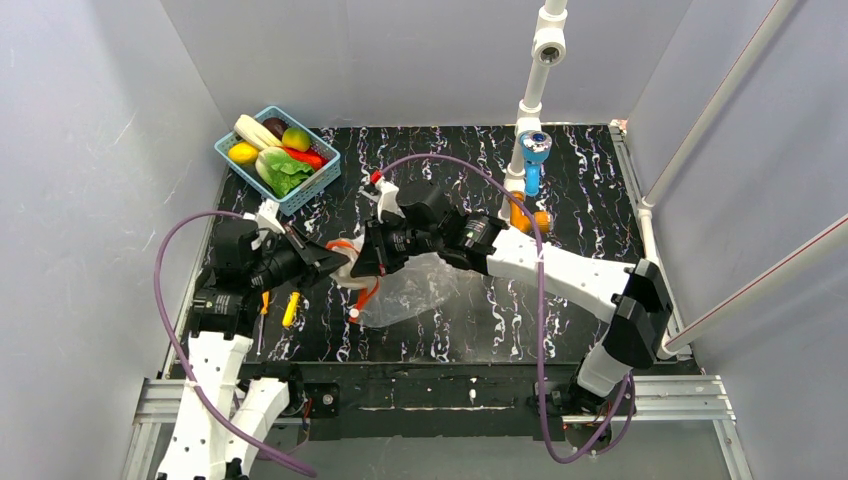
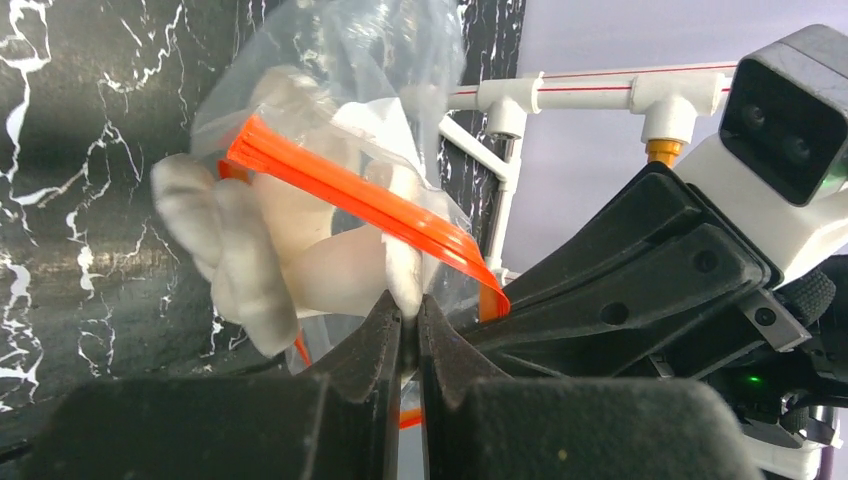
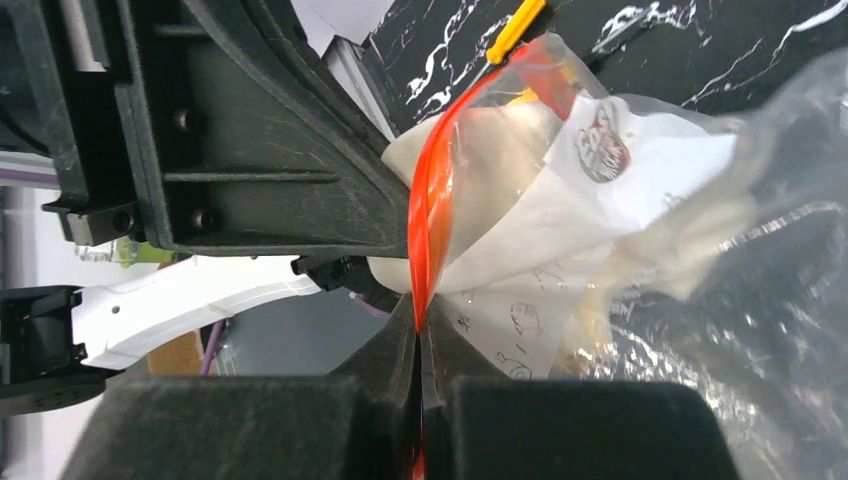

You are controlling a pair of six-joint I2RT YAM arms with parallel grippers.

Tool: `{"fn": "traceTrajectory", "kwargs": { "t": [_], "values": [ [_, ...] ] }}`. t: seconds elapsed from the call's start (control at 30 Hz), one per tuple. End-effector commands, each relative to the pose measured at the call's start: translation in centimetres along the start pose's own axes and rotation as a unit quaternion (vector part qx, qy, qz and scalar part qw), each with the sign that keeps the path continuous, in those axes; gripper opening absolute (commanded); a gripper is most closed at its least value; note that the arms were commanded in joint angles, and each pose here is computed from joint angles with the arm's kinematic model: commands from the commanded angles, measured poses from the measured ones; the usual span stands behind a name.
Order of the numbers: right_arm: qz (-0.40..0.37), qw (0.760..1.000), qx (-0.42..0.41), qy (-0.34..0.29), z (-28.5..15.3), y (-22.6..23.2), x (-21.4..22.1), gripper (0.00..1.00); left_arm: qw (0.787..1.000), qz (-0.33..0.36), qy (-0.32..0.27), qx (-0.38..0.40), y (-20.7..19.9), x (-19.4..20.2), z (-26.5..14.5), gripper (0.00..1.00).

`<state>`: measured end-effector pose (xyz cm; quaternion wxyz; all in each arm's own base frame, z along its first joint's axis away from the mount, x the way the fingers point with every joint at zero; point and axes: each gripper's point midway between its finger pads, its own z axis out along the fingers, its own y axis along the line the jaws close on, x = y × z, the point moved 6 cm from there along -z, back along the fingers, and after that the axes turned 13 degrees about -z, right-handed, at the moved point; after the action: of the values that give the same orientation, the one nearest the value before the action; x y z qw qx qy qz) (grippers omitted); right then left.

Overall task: Place the food in the zip-top bag and seal the zipper
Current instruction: Place the fake vegetable in the zipper food storage bag.

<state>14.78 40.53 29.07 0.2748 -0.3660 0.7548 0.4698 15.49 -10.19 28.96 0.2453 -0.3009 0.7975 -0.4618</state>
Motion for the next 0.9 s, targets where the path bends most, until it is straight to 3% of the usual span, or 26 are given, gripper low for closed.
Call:
{"fn": "traceTrajectory", "kwargs": {
  "t": [0.0,0.2,0.3,0.6,0.77,0.87],
  "values": [
    [0.033,0.998,-0.050,0.005,0.5,0.9,0.0,0.01,0.998,-0.032,0.045,0.031,-0.4,0.7,0.6,0.00],
    [0.096,0.995,-0.038,0.012,0.3,-1.8,0.7,0.01,0.997,-0.041,0.023,0.055,-0.6,0.8,0.2,0.00],
    [0.072,0.996,0.033,0.036,0.2,-3.5,1.5,0.01,0.998,-0.034,0.002,0.059,-0.8,0.7,-0.3,0.00],
    [0.027,0.992,0.088,0.084,0.8,-4.3,2.7,0.02,0.995,-0.092,0.033,0.003,3.5,0.7,3.1,0.00],
    [-0.026,0.985,0.128,0.116,1.2,-4.1,3.5,0.07,0.994,-0.105,0.028,-0.001,4.4,0.8,3.4,0.00],
    [-0.089,0.975,0.160,0.128,1.1,-3.7,4.1,0.17,0.994,-0.108,0.030,0.000,4.2,0.8,3.4,0.00]
  ]
}}
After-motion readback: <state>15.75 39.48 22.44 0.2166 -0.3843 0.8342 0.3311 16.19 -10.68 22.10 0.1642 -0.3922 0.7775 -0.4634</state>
